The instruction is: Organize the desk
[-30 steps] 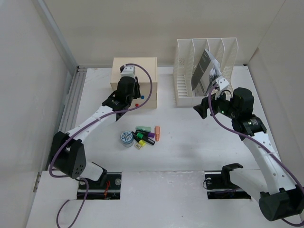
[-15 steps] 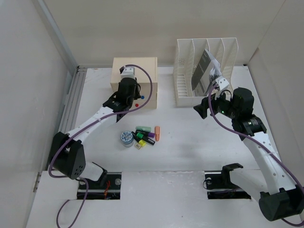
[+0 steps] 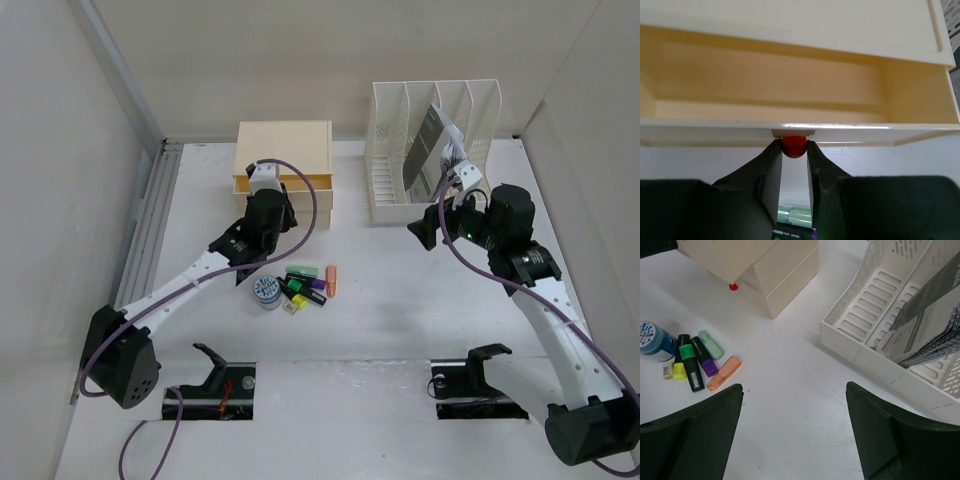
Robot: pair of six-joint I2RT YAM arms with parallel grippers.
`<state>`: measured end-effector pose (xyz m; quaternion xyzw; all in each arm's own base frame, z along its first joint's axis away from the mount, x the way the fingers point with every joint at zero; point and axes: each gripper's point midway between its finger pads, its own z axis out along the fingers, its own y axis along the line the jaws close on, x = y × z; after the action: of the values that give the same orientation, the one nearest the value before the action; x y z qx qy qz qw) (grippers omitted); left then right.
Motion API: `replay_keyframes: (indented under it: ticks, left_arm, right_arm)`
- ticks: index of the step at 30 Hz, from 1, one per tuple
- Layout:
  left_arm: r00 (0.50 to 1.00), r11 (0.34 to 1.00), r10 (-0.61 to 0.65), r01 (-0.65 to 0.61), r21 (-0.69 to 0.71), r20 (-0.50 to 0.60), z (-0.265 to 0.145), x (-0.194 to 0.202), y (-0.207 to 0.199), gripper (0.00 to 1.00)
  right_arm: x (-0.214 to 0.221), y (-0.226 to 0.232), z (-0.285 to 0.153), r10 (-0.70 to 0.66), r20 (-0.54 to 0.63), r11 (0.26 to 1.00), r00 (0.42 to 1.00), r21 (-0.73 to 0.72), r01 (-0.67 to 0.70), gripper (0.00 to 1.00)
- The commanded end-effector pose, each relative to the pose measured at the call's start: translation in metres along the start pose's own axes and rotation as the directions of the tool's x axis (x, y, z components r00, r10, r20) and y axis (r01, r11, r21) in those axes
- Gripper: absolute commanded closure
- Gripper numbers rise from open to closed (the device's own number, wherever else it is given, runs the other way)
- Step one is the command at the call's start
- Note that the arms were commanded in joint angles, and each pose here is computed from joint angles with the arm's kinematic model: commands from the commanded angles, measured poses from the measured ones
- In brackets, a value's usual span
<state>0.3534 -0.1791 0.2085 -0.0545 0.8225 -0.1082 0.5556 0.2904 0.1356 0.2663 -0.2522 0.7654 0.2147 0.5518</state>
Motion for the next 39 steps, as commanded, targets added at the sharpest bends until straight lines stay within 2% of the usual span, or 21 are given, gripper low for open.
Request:
replay_keyframes:
  ticks: [1, 8, 18, 21, 27, 29, 34, 39]
  left_arm:
    - [0.998, 0.996, -0.060, 0.060, 0.060, -0.003, -0.020, 0.004, -0.012, 0.91]
    - [0.997, 0.995, -0.073, 0.073, 0.065, -0.008, -0.041, 0.014, -0.010, 0.91]
    - [0.997, 0.996, -0.070, 0.072, 0.061, -0.030, -0.046, 0.026, -0.007, 0.90]
    - [0.997, 0.996, -0.071, 0.072, 0.053, -0.025, -0.046, 0.025, -0.006, 0.79]
    - [0.998, 0.998, -0.056, 0.057, 0.032, -0.041, -0.039, 0.029, -0.007, 0.41]
    - [0.998, 0.998, -0.056, 0.057, 0.024, -0.036, -0.039, 0.024, -0.008, 0.38]
    - [0.997, 0.997, -0.071, 0.072, 0.038, -0.015, -0.045, 0.013, -0.009, 0.37]
    - [0.996, 0.991, -0.089, 0.089, 0.097, -0.002, -0.077, -0.001, -0.015, 0.33]
  right_arm:
    - [-0.028, -0.001, -0.010, -0.020, 0.070, 1.000, 0.997, 0.021, 0.019, 0.11]
    - [-0.028, 0.000, -0.010, -0.011, 0.071, 1.000, 0.997, 0.020, 0.010, 0.11]
    - [-0.028, 0.000, -0.010, -0.011, 0.071, 1.000, 0.997, 0.020, 0.010, 0.11]
    - [-0.028, 0.000, -0.010, -0.011, 0.071, 1.000, 0.997, 0.020, 0.010, 0.11]
    - [-0.028, 0.000, -0.010, -0.011, 0.071, 1.000, 0.997, 0.020, 0.010, 0.11]
    - [-0.028, 0.000, -0.010, -0.011, 0.071, 1.000, 0.997, 0.020, 0.010, 0.11]
    - [-0.028, 0.000, -0.010, -0.011, 0.071, 1.000, 0.997, 0.020, 0.010, 0.11]
    - [-0.028, -0.002, -0.010, -0.011, 0.070, 1.000, 0.997, 0.029, 0.009, 0.11]
